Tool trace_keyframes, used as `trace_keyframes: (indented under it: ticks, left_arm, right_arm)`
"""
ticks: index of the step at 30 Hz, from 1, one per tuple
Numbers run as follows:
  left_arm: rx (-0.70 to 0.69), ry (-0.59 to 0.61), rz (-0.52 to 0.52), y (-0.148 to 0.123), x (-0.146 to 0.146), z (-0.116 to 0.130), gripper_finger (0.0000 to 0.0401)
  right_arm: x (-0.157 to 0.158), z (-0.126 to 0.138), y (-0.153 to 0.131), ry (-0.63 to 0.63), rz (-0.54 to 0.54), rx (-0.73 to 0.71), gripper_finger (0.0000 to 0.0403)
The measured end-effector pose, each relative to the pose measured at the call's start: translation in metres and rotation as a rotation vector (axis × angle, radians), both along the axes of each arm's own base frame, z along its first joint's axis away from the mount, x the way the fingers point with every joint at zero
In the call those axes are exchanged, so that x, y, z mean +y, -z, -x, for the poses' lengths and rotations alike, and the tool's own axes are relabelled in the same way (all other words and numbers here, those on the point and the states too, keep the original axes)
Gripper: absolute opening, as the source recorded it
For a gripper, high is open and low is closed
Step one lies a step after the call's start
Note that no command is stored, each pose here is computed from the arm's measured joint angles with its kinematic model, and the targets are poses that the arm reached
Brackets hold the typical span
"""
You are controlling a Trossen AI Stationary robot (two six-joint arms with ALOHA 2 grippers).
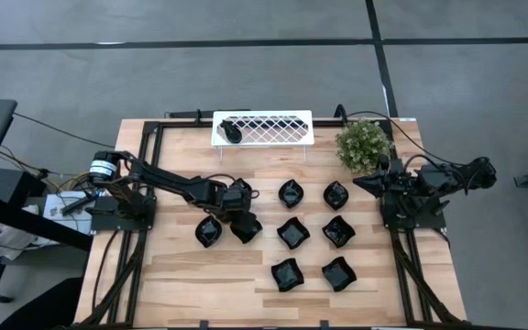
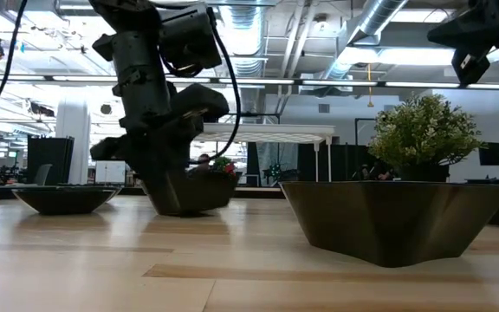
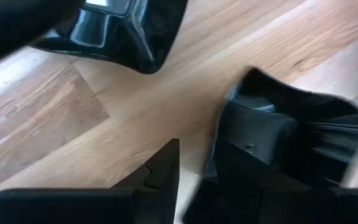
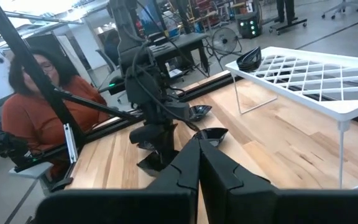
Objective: Pick & Place Mini shaped plates
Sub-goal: Put the black distorted square plate on the shelf
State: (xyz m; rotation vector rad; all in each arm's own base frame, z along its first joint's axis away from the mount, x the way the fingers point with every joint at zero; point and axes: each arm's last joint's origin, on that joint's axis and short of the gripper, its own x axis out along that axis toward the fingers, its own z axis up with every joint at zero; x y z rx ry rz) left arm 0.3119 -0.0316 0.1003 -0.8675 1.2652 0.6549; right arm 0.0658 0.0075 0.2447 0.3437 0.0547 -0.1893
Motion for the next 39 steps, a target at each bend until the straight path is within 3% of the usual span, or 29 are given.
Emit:
trace_keyframes:
  ticks: [8,17,24,33,39]
  left_arm:
    - [-0.025,-0.011,-0.002,-0.004,0.001,-0.002,0.0083]
    - [-0.051,-0.014,-0.003,-0.009,0.001,-0.004,0.001]
    - [-0.088,-0.029,-0.011,-0.021,0.005,-0.003,0.0006]
    - [-0.275,-0.031,-0.014,-0.068,0.017,-0.007,0.0005]
    - [-0.372,-0.005,-0.083,-0.095,0.029,-0.022,0.0004]
  right_arm:
    - [0.0,0.0,0.0,0.0,-0.002,-0.004,0.0]
    - [0.0,0.0,0.0,0.0,-0.003,-0.005,0.0]
    - [0.0,0.0,-0.001,0.0,-0.003,-0.006,0.0]
    - [0.0,0.0,0.0,0.001,-0.003,-0.005,0.0]
    - [-0.001,0.0,0.0,0.008,-0.002,-0.005,0.0]
